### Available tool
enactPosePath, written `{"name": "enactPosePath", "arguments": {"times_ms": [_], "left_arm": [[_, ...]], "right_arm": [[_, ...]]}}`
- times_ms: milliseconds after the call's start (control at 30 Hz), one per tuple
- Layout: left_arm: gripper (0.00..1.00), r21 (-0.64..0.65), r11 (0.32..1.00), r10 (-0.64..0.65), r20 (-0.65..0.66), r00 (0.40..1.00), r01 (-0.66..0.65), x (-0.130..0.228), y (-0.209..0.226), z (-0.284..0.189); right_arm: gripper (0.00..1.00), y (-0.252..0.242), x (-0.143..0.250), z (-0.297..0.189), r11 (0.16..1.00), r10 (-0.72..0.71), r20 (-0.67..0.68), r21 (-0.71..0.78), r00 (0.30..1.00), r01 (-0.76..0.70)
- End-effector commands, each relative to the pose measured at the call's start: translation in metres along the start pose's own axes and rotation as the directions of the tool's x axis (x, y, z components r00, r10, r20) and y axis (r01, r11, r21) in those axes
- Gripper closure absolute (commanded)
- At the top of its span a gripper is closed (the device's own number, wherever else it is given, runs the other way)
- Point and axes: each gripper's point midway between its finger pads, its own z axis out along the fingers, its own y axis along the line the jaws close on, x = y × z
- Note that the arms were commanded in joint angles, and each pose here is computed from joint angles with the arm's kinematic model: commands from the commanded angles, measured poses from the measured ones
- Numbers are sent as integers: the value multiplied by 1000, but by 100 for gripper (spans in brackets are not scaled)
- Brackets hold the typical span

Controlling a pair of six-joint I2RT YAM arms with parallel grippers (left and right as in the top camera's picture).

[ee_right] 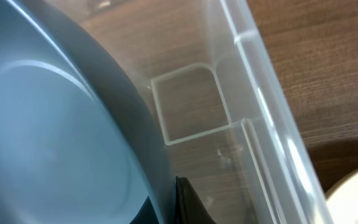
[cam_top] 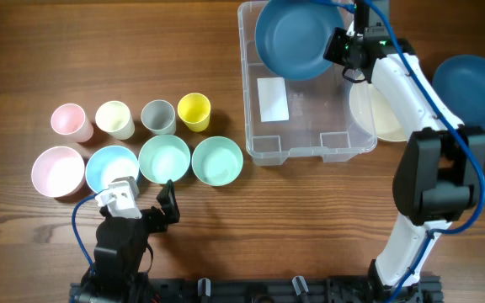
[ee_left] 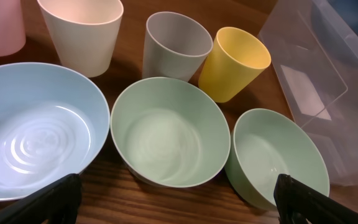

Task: Pack container
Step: 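Lift the dark blue bowl with the right gripper and place it in the bin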

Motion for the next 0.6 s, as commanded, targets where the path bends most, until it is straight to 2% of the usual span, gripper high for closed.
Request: {"name": "enactPosePath", "arguments": {"times_ms": [0,33,133,200,300,433,567], "left_arm": [[0,-13,1000,-2,11,1000,2,-1,3,0],[0,-13,1000,-2,11,1000,2,-1,3,0],[0,-13,1000,-2,10,1000,2,-1,3,0],[0,-13,1000,-2,10,1000,2,-1,3,0],[0,-13,1000,-2,10,1000,2,-1,3,0],[0,-13,1000,-2,10,1000,2,-1,3,0],[0,-13,1000,-2,11,1000,2,-1,3,0]], "right_arm": [[76,12,-19,-2,999,-8,52,-43,999,11],[70,14,-22,-4,998,-8,62,-55,998,11],[41,23,-38,-22,996,-7,113,-90,994,17],[34,24,-49,-41,995,-1,144,-98,990,15],[27,12,-73,-103,995,29,213,-96,977,-9],[21,-56,-86,-168,992,123,247,-9,961,-124],[19,-202,-63,-193,902,346,209,194,915,-386]]}}
